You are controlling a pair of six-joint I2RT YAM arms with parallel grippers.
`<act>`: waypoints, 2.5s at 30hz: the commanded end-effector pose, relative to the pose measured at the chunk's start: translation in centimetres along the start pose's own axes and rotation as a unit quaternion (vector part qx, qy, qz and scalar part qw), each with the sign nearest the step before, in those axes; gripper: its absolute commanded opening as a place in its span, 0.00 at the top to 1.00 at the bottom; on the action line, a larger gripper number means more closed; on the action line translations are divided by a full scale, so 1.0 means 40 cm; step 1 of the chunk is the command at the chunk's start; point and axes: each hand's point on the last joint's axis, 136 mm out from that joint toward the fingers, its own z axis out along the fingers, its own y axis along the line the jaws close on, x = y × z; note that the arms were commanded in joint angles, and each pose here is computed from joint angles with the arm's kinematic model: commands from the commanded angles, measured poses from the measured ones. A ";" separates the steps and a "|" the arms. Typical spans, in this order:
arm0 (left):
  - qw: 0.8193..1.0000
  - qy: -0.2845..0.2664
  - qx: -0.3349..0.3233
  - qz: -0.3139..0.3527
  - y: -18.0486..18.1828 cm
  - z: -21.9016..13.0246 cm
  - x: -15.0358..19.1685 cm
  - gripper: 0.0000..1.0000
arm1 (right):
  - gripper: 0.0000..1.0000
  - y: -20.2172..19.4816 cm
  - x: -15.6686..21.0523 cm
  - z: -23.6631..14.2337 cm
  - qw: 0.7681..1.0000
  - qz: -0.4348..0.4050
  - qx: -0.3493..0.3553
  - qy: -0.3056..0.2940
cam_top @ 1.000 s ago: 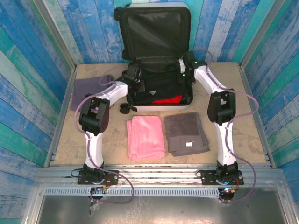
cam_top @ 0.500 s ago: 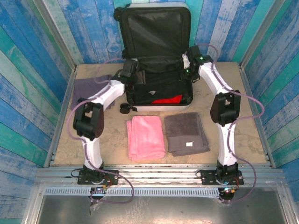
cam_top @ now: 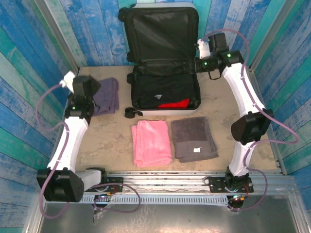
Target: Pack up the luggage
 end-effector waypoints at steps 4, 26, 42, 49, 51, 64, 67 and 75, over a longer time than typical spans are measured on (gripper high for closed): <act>0.978 0.089 -0.032 -0.187 0.174 0.061 0.200 0.07 | 0.22 -0.006 0.122 0.016 0.997 -0.019 0.010 0.071; 0.903 0.222 -0.073 -0.360 0.236 0.267 0.452 0.07 | 0.15 -0.032 0.183 -0.053 0.994 -0.046 0.055 0.080; 0.886 0.239 -0.103 -0.383 0.253 0.368 0.525 0.39 | 0.18 -0.075 0.170 -0.097 0.992 -0.046 0.107 0.058; 0.920 0.221 -0.050 -0.321 0.191 0.375 0.428 1.00 | 0.29 -0.064 0.154 -0.113 0.992 -0.072 0.099 0.026; 0.944 0.218 -0.015 -0.248 0.146 0.369 0.367 1.00 | 0.29 -0.030 0.141 -0.122 0.994 -0.085 0.065 -0.003; 0.969 0.160 0.187 -0.006 -0.090 0.174 0.067 1.00 | 0.18 0.134 0.029 -0.225 0.967 -0.158 -0.033 -0.195; 0.959 0.140 0.244 0.042 -0.159 0.107 0.001 1.00 | 0.17 0.176 0.018 -0.220 0.965 -0.167 -0.077 -0.187; 0.918 0.017 0.278 0.282 -0.330 -0.109 -0.128 1.00 | 0.15 0.247 -0.001 -0.193 0.945 -0.228 -0.123 -0.201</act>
